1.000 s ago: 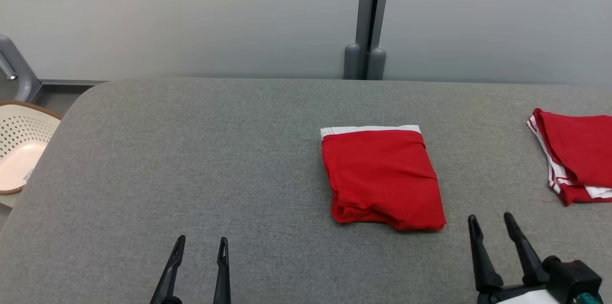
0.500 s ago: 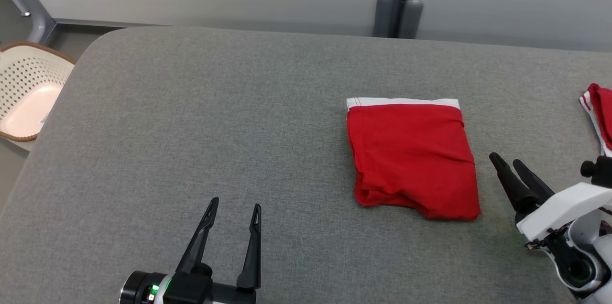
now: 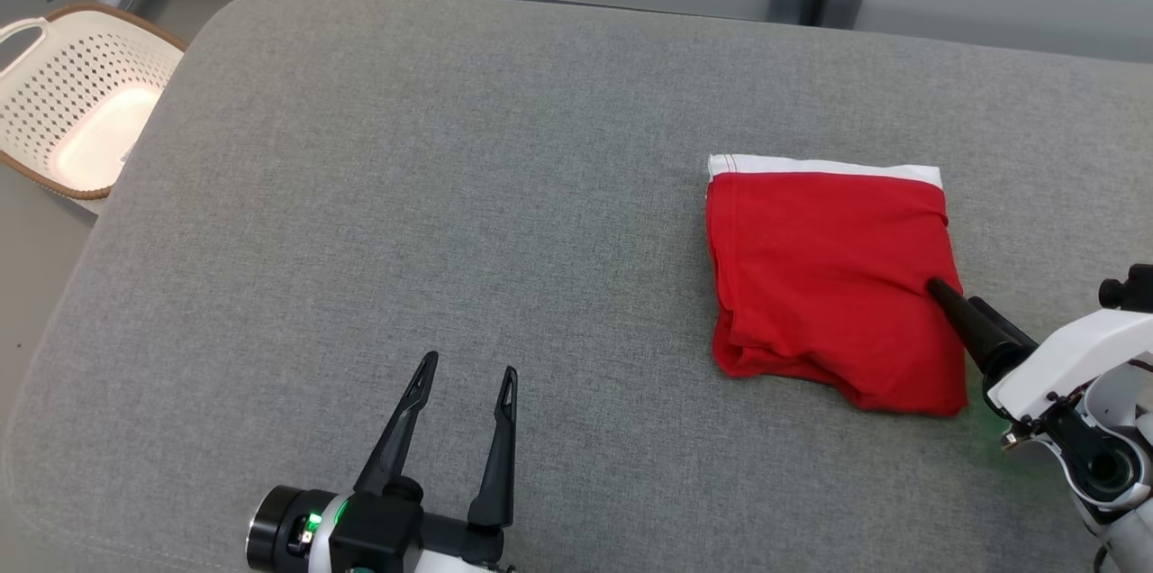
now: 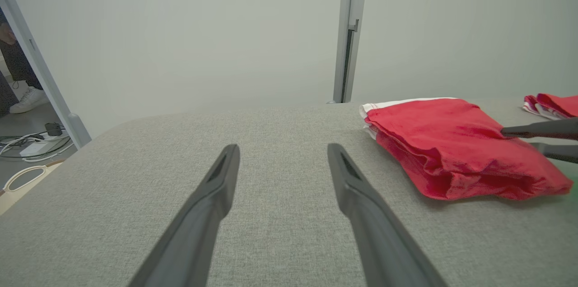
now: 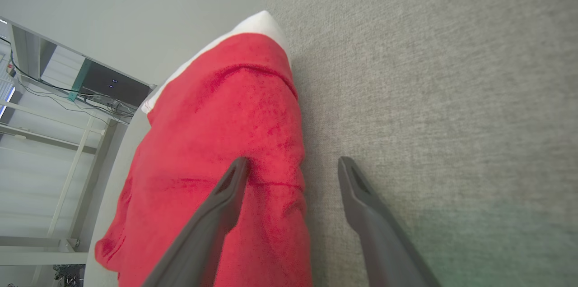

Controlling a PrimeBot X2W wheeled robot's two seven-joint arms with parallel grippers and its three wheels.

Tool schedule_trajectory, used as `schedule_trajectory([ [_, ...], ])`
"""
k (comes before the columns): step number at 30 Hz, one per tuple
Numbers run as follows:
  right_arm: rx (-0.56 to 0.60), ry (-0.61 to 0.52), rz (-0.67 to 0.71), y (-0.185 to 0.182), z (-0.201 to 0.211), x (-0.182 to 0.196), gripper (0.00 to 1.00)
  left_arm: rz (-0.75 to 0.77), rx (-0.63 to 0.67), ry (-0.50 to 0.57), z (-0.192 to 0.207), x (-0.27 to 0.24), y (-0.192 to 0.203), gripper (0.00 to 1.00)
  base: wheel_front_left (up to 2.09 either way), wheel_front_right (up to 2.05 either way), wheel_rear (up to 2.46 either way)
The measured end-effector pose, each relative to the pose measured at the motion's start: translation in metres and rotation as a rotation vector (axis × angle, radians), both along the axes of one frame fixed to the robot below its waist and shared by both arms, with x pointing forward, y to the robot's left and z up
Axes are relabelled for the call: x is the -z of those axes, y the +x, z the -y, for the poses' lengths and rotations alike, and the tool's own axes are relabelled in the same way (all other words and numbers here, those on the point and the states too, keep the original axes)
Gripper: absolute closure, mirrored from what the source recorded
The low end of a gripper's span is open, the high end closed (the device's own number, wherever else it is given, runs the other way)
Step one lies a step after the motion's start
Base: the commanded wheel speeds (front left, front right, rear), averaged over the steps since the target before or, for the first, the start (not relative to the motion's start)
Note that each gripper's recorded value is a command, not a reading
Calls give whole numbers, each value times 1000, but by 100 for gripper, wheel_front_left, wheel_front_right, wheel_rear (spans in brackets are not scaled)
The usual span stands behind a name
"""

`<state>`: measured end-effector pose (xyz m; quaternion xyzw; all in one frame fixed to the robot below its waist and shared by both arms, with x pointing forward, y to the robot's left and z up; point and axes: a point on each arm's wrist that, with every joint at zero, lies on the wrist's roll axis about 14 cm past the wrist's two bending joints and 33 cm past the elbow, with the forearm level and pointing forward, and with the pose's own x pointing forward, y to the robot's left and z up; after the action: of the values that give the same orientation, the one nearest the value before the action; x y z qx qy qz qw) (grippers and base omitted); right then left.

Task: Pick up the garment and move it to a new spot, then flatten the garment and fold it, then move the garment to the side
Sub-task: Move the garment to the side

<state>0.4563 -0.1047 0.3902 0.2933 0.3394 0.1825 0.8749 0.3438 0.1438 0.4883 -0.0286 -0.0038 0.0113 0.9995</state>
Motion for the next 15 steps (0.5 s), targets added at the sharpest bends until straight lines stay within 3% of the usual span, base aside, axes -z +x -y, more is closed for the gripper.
schedule_trajectory([
  [2, -3, 3, -11, 2, -2, 3, 0, -4, -3, 2, -1, 1, 1, 0, 0, 0, 0],
  [3, -5, 3, -17, 2, -3, 5, 6, -2, -4, 3, -1, 1, 2, 0, 0, 0, 0],
  [4, -7, 3, -22, 3, -4, 6, 22, 0, -4, 4, -2, 0, 4, 0, 0, 0, 0],
  [5, -10, 5, -27, 5, -6, 8, 64, -5, -4, 5, -2, 2, 5, 0, 0, 0, 0],
  [6, -11, 8, -24, 7, -7, 8, 90, -8, -5, 5, -2, 3, 5, 0, 0, 0, 0],
  [7, -13, 11, -22, 9, -8, 7, 100, -9, -5, 6, -2, 3, 6, 0, 0, 0, 0],
  [15, -28, -36, 56, 15, 2, -4, 100, -7, 9, 5, 2, 4, 11, 0, 0, 0, 0],
])
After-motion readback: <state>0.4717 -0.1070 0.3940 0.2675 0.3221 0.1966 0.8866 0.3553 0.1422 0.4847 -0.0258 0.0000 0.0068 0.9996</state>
